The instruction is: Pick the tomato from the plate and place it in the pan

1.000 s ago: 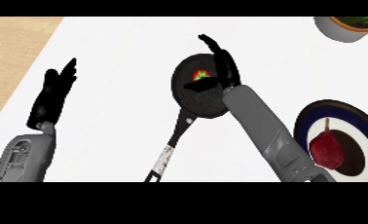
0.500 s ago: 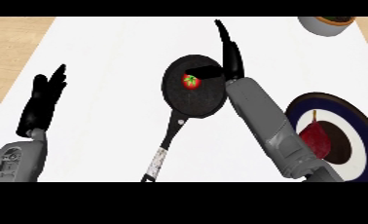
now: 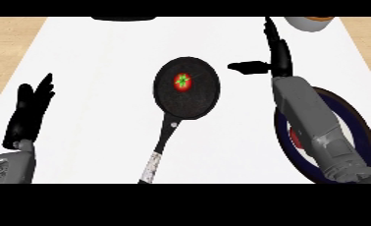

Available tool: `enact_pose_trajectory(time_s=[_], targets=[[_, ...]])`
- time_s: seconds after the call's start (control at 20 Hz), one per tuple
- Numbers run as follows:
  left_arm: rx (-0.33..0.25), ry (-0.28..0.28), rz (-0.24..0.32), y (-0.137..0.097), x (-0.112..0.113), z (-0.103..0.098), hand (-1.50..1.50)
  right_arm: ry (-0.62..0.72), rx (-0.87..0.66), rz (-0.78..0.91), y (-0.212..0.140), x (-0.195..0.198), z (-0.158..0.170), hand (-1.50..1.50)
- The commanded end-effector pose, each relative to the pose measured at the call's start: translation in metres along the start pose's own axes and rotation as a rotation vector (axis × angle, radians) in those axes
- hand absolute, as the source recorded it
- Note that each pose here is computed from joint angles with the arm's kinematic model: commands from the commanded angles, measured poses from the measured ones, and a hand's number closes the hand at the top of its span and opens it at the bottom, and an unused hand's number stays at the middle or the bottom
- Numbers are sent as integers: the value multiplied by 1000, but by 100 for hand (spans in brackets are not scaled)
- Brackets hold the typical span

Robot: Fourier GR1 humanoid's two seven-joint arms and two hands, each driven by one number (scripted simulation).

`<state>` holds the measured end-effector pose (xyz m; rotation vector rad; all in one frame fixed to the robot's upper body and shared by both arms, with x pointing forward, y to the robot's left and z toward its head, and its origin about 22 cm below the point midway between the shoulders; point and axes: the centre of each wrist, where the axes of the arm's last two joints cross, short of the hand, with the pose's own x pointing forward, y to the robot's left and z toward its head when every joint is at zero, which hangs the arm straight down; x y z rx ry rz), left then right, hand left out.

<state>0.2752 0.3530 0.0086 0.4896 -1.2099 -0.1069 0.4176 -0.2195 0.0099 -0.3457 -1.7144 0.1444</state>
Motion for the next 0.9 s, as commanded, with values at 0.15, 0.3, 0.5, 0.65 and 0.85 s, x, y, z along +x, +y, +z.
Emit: enact_pose_trajectory(time_s=[0.15,0.3,0.5,0.65,0.85], targets=[[13,8,4,2,9,5,0,4,59,-15,-117,-27,15,-150],[17,14,6,5,3,2,0,6,98,5,-139,-28,20,-150],[5,15,-3,12,4,5,0,-3,84,9,-206,-31,37,-150],[3,6,-1,-8,3,11,0,9,94,35,-218,-27,36,-150],[-10,-5,-4,7,-6,25,0,-14,86,24,-239,-20,39,-150]])
